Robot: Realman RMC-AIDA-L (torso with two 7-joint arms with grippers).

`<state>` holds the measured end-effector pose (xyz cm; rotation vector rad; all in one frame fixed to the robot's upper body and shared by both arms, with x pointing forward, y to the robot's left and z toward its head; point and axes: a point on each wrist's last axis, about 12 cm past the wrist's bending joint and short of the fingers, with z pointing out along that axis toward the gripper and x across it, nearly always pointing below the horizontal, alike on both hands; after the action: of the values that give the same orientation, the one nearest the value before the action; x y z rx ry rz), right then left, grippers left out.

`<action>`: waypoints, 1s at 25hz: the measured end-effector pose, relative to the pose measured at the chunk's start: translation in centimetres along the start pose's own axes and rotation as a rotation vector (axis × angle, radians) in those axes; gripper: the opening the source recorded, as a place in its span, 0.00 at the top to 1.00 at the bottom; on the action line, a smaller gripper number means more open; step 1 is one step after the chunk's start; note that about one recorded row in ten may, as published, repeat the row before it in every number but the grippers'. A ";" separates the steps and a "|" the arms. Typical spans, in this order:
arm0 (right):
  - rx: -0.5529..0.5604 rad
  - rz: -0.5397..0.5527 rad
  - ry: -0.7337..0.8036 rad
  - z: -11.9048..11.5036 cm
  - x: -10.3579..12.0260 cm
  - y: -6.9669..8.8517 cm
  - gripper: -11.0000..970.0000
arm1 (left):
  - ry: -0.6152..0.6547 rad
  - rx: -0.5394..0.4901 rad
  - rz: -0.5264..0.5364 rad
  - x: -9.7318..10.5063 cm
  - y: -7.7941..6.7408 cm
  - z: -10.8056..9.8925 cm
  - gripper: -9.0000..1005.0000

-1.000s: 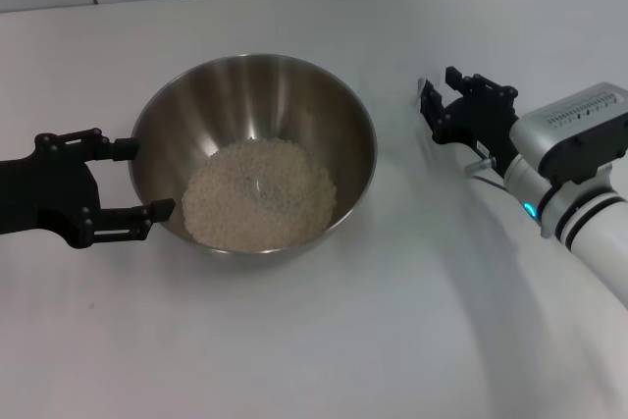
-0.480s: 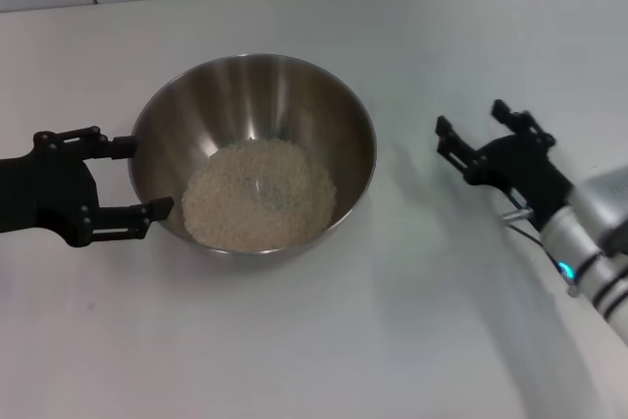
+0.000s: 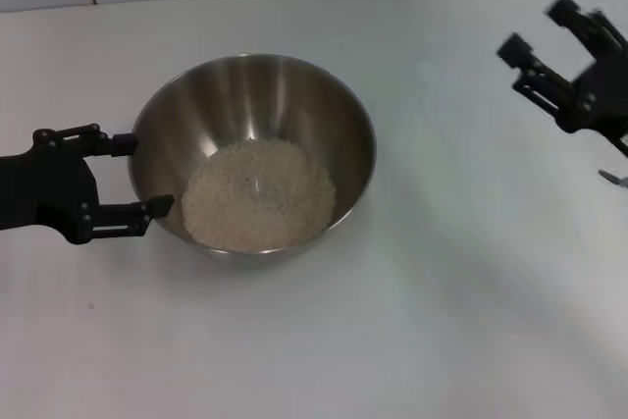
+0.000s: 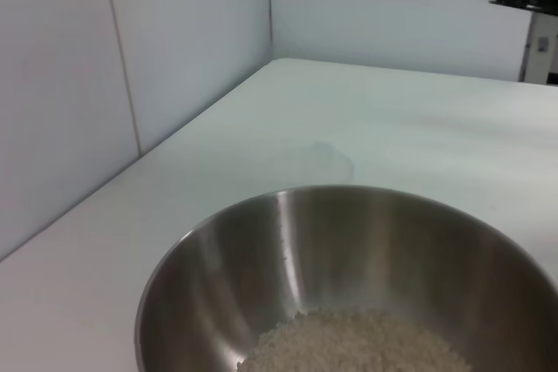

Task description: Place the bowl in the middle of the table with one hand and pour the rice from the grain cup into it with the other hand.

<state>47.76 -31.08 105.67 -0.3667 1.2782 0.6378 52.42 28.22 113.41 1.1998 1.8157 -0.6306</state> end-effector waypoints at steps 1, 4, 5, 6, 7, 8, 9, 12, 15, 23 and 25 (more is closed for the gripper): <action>-0.059 0.005 0.050 0.9 -0.5 -0.8 0.14 | 0.001 -0.001 -0.002 0.0 0.0 0.0 0.18; -0.231 0.005 0.208 4.6 -2.7 -2.8 0.14 | 0.000 -0.002 -0.004 0.1 0.1 0.0 0.18; -0.275 0.011 0.249 5.7 -3.3 -3.1 0.14 | 0.000 -0.003 -0.006 0.0 0.1 -0.1 0.18; -0.317 0.014 0.294 6.7 -4.0 -3.3 0.14 | 0.000 -0.005 -0.009 0.0 0.2 -0.1 0.18; -0.357 0.019 0.346 7.8 -4.8 -3.5 0.14 | -0.001 -0.005 -0.010 -0.1 0.2 -0.1 0.18; -0.389 0.024 0.401 8.8 -5.6 -3.6 0.14 | -0.003 -0.005 -0.012 -0.2 0.3 0.0 0.18; -0.420 0.022 0.458 9.9 -6.1 -3.5 0.14 | -0.004 -0.004 -0.014 -0.3 0.3 0.0 0.18; -0.494 -0.011 0.615 12.4 -7.2 -2.6 0.14 | 0.004 -0.002 -0.020 -0.5 0.5 0.1 0.18; -0.529 -0.056 0.742 14.1 -7.4 -1.4 0.14 | 0.014 0.000 -0.017 -0.6 0.6 0.3 0.18; -0.530 -0.103 0.913 15.7 -6.9 -0.2 0.14 | 0.010 0.006 -0.013 -1.2 0.8 0.6 0.18; -0.532 -0.104 0.913 15.9 -6.9 -0.1 0.14 | 0.010 0.007 -0.011 -1.3 0.9 0.6 0.18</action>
<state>58.95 -23.52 116.47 -1.2588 1.9180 0.7459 53.68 27.48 114.20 1.2003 1.8307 -0.6392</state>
